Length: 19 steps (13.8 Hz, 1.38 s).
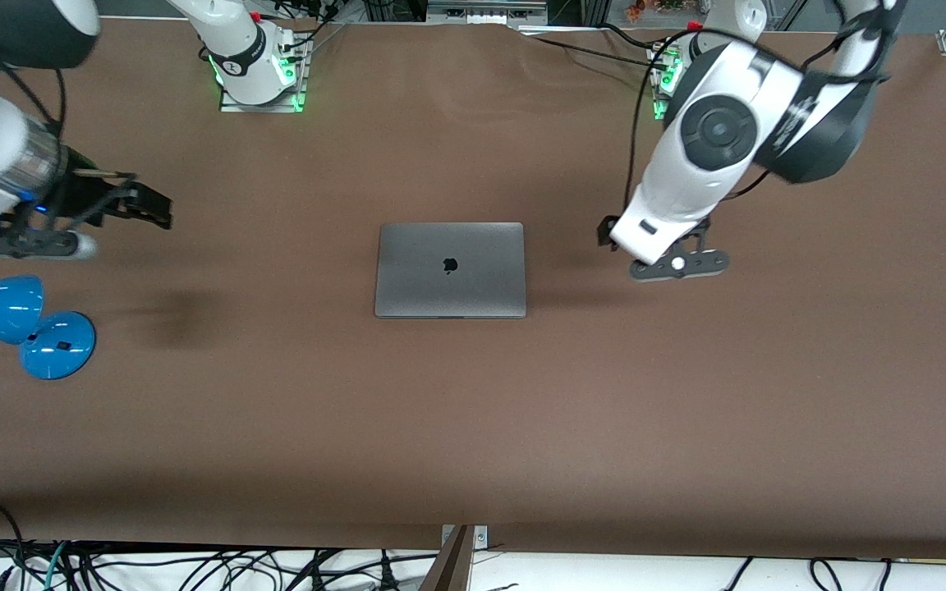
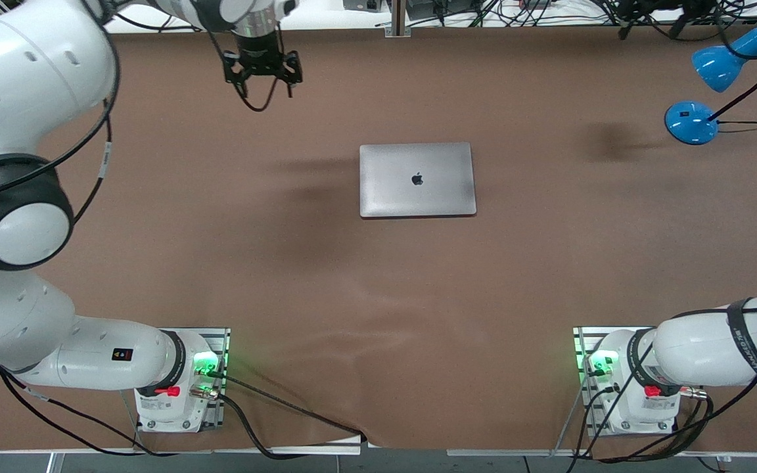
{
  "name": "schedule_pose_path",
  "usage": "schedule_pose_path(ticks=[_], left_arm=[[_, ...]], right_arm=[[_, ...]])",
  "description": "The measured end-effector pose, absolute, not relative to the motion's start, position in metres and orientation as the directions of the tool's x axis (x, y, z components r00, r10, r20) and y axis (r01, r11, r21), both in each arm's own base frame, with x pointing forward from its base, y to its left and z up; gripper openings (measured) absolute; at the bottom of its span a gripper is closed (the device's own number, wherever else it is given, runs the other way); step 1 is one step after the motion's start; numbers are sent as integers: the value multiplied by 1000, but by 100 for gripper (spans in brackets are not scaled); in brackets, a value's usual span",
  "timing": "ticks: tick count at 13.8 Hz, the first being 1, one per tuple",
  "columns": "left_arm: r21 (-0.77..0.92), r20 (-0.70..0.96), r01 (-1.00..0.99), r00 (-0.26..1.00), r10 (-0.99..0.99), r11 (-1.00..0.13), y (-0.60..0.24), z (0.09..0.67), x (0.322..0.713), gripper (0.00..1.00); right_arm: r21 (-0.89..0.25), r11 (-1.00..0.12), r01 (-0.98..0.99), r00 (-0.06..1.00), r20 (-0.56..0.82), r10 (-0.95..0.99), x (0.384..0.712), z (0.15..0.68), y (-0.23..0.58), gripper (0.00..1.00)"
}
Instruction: Close laptop with both arms from behind
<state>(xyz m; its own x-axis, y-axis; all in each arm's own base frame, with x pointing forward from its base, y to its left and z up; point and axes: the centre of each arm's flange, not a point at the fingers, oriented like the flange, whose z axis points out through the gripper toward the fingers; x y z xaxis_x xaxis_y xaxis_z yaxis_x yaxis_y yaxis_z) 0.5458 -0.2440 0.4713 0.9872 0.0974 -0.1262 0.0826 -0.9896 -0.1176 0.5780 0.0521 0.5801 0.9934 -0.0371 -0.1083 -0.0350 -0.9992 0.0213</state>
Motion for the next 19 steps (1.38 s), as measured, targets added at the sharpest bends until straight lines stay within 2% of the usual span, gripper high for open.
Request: schedule_pose_path(ticks=[5,12,16,19], left_arm=[[-130,-110,6,994,21,-991,-187,527,537,100],[-115,-84,-6,996,4,-993,-82,582,540,100],[36,-48,29,998,27,-999,-63,618,541,100],[46,-47,-55,997,-57,-997,-53,617,542,100]], right_arm=[[21,-999,-39,992,-118,-41,572,591,1,100],[19,-998,-58,992,-108,-59,576,589,-10,100],[17,-998,-56,996,-64,-57,581,592,-9,100],[17,-998,-56,996,-62,-57,581,592,-9,100]])
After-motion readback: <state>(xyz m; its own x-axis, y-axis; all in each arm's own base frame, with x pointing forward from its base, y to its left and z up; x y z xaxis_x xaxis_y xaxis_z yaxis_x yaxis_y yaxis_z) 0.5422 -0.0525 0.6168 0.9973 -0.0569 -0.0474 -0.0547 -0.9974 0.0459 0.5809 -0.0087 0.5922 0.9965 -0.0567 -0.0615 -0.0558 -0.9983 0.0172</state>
